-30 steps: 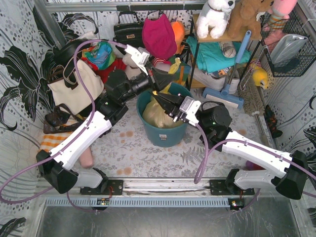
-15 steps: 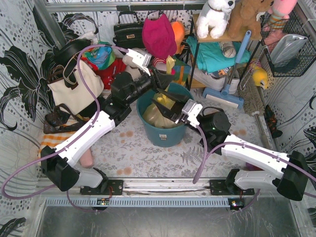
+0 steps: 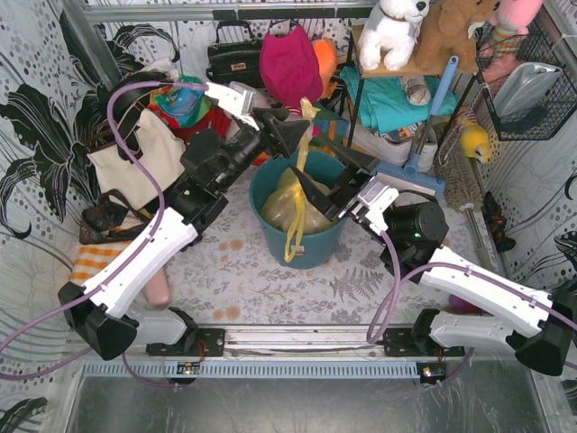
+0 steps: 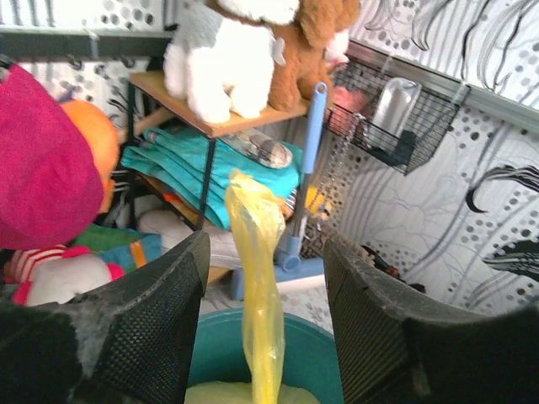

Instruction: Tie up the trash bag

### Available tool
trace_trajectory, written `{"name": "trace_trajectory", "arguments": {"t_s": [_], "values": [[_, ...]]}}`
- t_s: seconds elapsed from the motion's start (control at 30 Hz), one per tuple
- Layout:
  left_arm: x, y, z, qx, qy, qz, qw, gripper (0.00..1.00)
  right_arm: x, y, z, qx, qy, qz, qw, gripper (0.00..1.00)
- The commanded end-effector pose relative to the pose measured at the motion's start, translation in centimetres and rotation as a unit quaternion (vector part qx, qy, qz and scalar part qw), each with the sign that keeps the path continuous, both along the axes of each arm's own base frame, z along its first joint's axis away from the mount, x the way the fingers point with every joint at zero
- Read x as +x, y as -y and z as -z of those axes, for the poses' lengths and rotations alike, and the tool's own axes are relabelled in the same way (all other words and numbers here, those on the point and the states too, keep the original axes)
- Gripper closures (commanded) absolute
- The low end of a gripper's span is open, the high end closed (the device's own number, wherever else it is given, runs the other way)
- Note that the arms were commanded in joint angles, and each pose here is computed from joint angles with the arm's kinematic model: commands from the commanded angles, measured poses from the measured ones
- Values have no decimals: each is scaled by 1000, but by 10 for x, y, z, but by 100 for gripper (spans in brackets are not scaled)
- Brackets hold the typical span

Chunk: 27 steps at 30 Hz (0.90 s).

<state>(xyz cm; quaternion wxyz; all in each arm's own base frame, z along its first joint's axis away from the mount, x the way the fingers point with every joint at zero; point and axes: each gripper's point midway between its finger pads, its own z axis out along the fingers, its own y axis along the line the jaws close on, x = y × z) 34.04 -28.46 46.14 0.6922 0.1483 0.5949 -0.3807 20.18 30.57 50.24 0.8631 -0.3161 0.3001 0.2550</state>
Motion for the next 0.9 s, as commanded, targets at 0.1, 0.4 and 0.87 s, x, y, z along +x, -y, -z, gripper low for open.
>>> {"name": "trace_trajectory", "arguments": {"t_s": [0.1, 0.4, 0.87], "values": [[-2, -53, -37, -16, 39, -119, 992, 34, 32, 44, -25, -5, 15, 134, 991, 30], [17, -143, 25, -6, -30, -319, 947, 25, 118, 128, 44, -33, -106, 302, 947, 24], [-29, -270, 215, 40, -165, -555, 814, 2, 135, 267, 290, -60, -370, 463, 803, 4]]}}
